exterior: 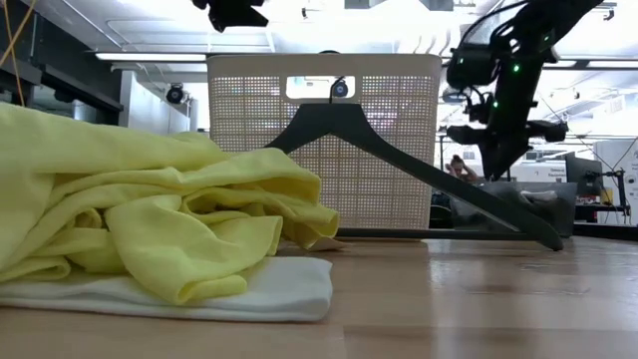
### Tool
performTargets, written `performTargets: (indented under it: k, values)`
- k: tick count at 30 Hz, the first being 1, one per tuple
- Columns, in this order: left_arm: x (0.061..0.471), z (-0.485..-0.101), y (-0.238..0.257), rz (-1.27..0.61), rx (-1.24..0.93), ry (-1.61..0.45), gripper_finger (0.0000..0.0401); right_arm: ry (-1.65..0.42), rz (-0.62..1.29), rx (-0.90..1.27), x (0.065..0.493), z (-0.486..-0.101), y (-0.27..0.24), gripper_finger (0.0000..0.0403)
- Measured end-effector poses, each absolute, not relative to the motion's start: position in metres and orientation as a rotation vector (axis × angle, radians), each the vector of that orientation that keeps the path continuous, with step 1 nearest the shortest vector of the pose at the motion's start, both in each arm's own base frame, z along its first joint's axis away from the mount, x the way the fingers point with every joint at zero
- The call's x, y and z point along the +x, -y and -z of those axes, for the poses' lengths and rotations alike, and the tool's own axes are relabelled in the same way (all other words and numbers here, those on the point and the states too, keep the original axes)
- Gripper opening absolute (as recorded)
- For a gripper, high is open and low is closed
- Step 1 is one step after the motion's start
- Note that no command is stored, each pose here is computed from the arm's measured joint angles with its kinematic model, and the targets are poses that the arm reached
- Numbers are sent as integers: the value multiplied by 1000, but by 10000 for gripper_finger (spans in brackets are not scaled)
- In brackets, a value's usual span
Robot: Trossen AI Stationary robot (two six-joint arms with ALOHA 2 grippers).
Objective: Pick & Place Cloths
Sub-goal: Put the grey blue sock into the black bin
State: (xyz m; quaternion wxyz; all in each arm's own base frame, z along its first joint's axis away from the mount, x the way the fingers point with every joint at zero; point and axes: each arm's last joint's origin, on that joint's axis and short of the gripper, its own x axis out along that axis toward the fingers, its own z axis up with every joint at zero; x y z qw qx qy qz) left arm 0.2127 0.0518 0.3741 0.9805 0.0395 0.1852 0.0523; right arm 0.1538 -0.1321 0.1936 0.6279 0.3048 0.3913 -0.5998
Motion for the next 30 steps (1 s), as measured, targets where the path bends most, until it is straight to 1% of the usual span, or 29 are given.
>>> performTargets:
  k: [5, 10, 15, 22, 26, 30]
  values:
    - [202, -373, -49, -111, 71, -422, 259, -836, 1323, 677, 155, -206, 121, 118]
    - [185, -369, -46, -142, 30, -509, 259, -778, 1241, 640, 155, -219, 107, 144]
    - [170, -360, -44, -242, -55, -645, 259, -698, 1129, 594, 157, -234, 88, 149]
    - [157, -346, -42, -331, -216, -822, 259, -581, 963, 525, 159, -253, 63, 145]
    - [150, -341, -40, -417, -374, -885, 259, -538, 915, 494, 159, -259, 51, 145]
    - [142, -334, -39, -561, -500, -952, 259, -515, 892, 468, 159, -261, 42, 145]
